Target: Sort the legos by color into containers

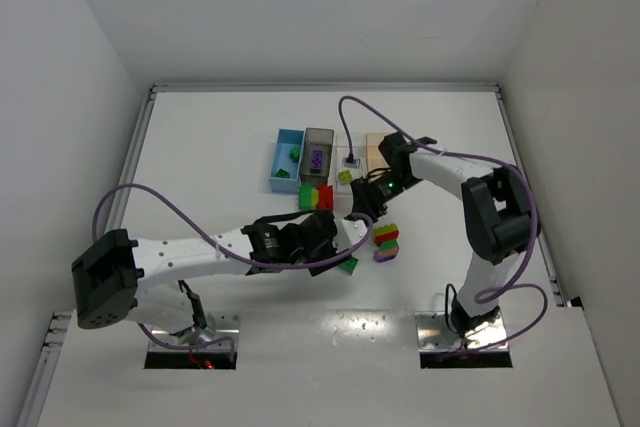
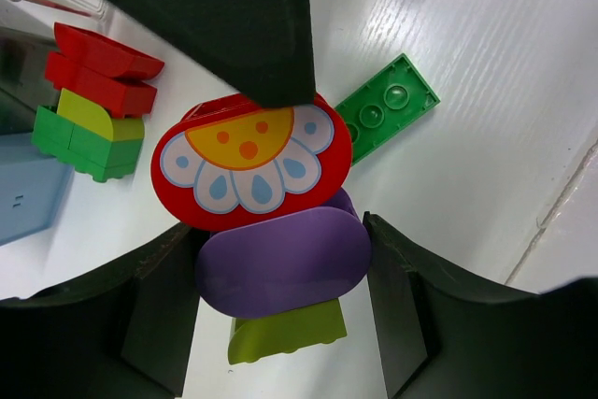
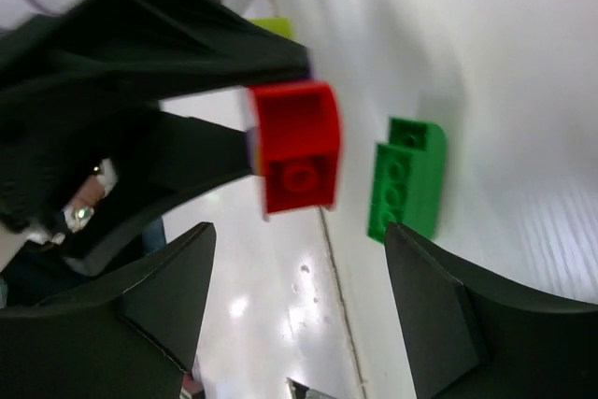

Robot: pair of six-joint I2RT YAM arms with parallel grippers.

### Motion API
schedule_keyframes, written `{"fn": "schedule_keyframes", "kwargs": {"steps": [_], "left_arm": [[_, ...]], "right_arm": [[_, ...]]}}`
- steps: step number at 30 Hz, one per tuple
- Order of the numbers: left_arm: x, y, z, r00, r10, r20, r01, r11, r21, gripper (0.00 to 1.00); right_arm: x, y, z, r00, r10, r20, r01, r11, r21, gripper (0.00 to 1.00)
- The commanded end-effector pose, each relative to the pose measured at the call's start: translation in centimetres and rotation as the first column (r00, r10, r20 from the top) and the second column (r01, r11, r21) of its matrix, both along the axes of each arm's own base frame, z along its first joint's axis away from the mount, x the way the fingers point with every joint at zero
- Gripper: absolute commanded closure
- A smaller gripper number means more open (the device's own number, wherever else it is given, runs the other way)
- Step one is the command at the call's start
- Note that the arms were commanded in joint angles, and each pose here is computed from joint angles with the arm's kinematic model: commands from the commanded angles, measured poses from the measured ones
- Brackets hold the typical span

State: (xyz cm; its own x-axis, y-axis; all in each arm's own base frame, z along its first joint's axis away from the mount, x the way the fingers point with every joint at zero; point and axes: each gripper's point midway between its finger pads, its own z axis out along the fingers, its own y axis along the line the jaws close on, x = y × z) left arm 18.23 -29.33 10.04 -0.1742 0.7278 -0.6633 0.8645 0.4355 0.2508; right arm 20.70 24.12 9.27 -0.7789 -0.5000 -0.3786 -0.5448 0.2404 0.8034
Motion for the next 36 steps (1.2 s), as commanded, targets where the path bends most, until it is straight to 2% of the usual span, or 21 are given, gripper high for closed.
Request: {"fn": "schedule_keyframes", "kwargs": {"steps": [1,10,16,17,20,21,22,24,25,31,36], "left_arm": [[0.8,-1.0,2.8,0.999,0.018,0.032,-0.015,0.996,-0.084,0.95],[1.6,-2.1,3.7,0.998,0.019,0.055,-0.013,0.995,-0.102,0.95],[1.8,-2.9,4.3,0.998,0.007,0.060,0.000,0.994,-0.110,0.95],[1.7,-3.2,4.6,0.998,-0.001,0.058,0.008,0.993,-0.121,0.95],[1.5,-3.3,4.3,0.999,-0.003,0.041,0.008,0.993,-0.122,0.95],[1.4,-3.1,3.8,0.999,-0.003,0.037,0.008,0.994,-0.112,0.95],[1.4,-3.1,3.8,0.999,-0.003,0.037,0.008,0.994,-0.112,0.95],[1.1,-2.6,2.8,1.000,0.003,0.020,-0.001,0.995,-0.095,0.95],[1.0,-2.4,2.9,1.000,0.003,0.021,-0.001,0.995,-0.098,0.95],[0.3,-0.5,1.2,1.000,0.024,0.001,-0.024,0.997,-0.073,0.95],[0.3,0.7,0.7,0.999,0.042,0.005,-0.042,0.997,-0.063,0.99]], "right_arm": [[-1.7,1.3,2.9,0.994,0.091,-0.062,-0.079,0.982,0.170,0.26],[-2.5,2.2,2.1,0.985,0.148,-0.083,-0.134,0.979,0.155,0.26],[-1.5,2.8,2.0,0.987,0.147,-0.071,-0.134,0.976,0.171,0.26],[-1.5,2.9,2.2,0.987,0.146,-0.073,-0.131,0.975,0.179,0.28],[-1.3,3.0,2.2,0.986,0.145,-0.078,-0.128,0.974,0.187,0.51],[-1.0,2.9,2.3,0.988,0.133,-0.080,-0.116,0.974,0.196,0.60],[-1.0,2.9,2.3,0.988,0.133,-0.080,-0.116,0.974,0.196,0.78],[-0.7,2.7,2.3,0.989,0.123,-0.080,-0.105,0.975,0.196,0.95],[-0.4,2.4,2.7,0.991,0.111,-0.069,-0.095,0.975,0.200,1.00],[0.6,0.3,3.5,0.999,0.036,-0.016,-0.032,0.980,0.196,1.00],[1.2,-1.5,3.6,0.997,-0.042,0.062,0.032,0.988,0.153,1.00]]}}
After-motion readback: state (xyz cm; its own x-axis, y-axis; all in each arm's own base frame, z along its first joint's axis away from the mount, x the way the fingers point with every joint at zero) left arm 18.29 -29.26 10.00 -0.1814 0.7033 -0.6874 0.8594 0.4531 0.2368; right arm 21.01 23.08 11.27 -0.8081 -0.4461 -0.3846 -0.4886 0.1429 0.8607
